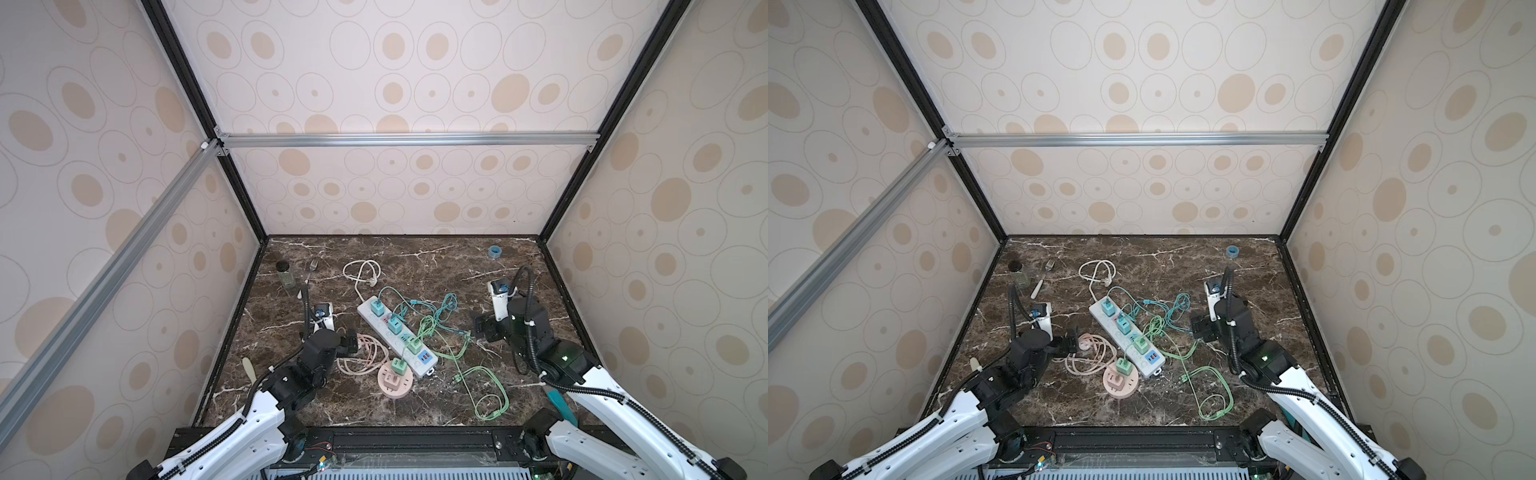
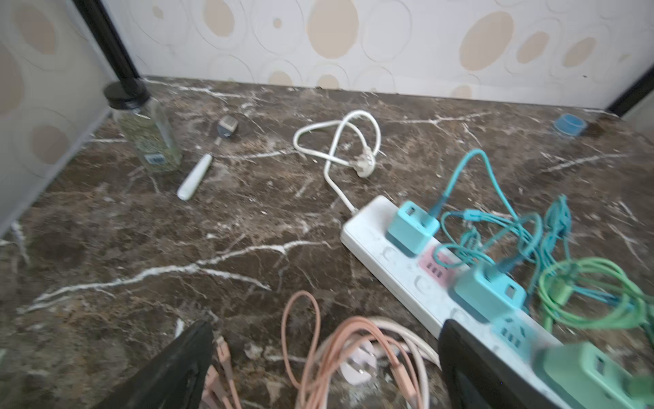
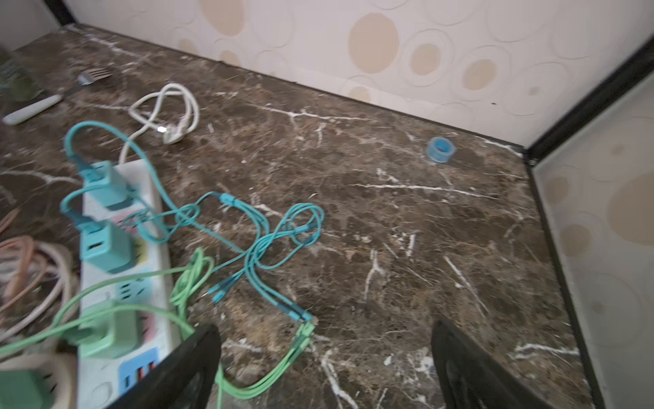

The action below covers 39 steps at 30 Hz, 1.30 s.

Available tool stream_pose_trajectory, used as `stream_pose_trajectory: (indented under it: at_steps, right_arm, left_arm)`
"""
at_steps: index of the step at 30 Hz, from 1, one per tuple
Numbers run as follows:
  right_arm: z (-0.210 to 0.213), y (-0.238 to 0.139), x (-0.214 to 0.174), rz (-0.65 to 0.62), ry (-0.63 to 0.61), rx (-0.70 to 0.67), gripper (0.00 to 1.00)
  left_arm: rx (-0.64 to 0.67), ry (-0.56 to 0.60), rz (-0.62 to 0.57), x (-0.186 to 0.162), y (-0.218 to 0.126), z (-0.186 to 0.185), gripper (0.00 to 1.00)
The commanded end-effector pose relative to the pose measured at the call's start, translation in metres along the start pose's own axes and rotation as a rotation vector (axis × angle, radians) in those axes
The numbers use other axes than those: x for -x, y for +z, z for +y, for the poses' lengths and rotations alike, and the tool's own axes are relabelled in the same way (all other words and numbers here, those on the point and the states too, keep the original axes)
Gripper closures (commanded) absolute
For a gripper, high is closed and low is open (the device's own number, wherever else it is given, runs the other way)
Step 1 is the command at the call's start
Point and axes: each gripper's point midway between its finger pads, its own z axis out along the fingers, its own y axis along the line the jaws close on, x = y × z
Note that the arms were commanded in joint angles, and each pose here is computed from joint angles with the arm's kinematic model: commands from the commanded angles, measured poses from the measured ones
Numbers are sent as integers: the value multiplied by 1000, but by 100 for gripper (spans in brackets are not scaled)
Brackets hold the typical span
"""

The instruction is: Insert the plug

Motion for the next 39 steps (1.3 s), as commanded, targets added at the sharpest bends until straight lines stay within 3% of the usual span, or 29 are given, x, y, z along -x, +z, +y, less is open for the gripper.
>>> stream_pose_trajectory:
  at_steps: [1,7,16,20,24,28,39]
  right_arm:
    - [-27,8,-3,-1,18,-120,4]
    - [-56,29,-16,2,62,-216,2]
    - [-105,74,-60,-6,240,-297,0]
    - [-114,95,-82,13,283,-317,0]
    - [-115,103,-92,19,282,-326,0]
    - [-114,108,-93,-11,279,-318,0]
    - [-115,123,-82,-69,255,-306,0]
  left_arm:
    - [91,19,-123,35,10,19,1]
    - [229,16,-193,33,30,60,1]
    - [312,25,-339,38,29,92,1]
    - [372,41,-351,20,28,107,1]
    - [356,44,-347,5,31,110,1]
    - [345,54,-411,15,30,114,1]
    - [300,104,-375,28,71,107,1]
